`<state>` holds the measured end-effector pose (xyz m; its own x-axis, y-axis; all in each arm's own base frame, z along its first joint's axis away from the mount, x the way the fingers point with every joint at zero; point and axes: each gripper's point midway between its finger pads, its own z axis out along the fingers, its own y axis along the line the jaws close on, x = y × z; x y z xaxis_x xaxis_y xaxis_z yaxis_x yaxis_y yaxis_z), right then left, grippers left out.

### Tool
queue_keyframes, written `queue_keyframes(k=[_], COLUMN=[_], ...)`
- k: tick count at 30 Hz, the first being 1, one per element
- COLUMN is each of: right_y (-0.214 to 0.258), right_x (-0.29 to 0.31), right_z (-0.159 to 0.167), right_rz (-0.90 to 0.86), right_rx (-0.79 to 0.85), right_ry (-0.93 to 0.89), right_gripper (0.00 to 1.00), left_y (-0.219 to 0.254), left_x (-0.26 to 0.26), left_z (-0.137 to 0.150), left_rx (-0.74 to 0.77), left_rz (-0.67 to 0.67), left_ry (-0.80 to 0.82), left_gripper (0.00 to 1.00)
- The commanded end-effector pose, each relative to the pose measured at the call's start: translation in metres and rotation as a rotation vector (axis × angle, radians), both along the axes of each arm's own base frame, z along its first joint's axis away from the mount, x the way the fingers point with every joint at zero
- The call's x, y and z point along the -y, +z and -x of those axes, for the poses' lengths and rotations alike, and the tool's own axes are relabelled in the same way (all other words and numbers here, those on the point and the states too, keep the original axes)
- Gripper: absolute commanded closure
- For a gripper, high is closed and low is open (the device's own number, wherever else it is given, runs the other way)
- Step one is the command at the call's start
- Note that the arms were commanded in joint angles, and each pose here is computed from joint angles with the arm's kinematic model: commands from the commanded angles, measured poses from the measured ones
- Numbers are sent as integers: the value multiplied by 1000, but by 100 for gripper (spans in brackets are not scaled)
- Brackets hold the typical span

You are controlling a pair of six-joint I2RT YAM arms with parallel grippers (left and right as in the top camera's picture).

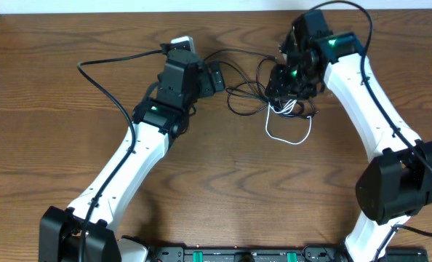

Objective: Untangle cables

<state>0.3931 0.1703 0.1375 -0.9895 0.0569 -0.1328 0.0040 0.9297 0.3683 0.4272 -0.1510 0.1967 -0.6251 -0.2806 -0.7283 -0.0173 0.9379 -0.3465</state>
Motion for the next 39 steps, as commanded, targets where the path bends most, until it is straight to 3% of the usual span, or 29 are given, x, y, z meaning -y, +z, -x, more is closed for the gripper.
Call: queue_keyframes(k=[1,11,25,29,32,36,39], right_y=[-15,-56,-94,-104,-103,-80,-36], right_x=[9,38,49,39,35,37,31], right_z=[4,8,-15,-24,-27,-35,-40], right_rz=[17,148,199,156,132,123,46], right_rx=[-40,-62,-17,-6,4,50,106], right_ry=[-100,-238,-324,-302,-288,-252,-180], right_gripper=[60,67,72,81,99,99,99], left_y=[6,-7,-11,-11,-11,-11,-11], left_x=[3,-1,-1,-1,-2,-1,-1], left_z=[0,10,13,14,14,14,14], left_rx=[-5,-69,-88,-91,-92,-92,-92], left_rz=[24,0,-3,-4,-5,-5,-5], left_ry=[-13,-12,-17,-17,-17,-17,-17], left_gripper=[0,0,0,0,0,0,0])
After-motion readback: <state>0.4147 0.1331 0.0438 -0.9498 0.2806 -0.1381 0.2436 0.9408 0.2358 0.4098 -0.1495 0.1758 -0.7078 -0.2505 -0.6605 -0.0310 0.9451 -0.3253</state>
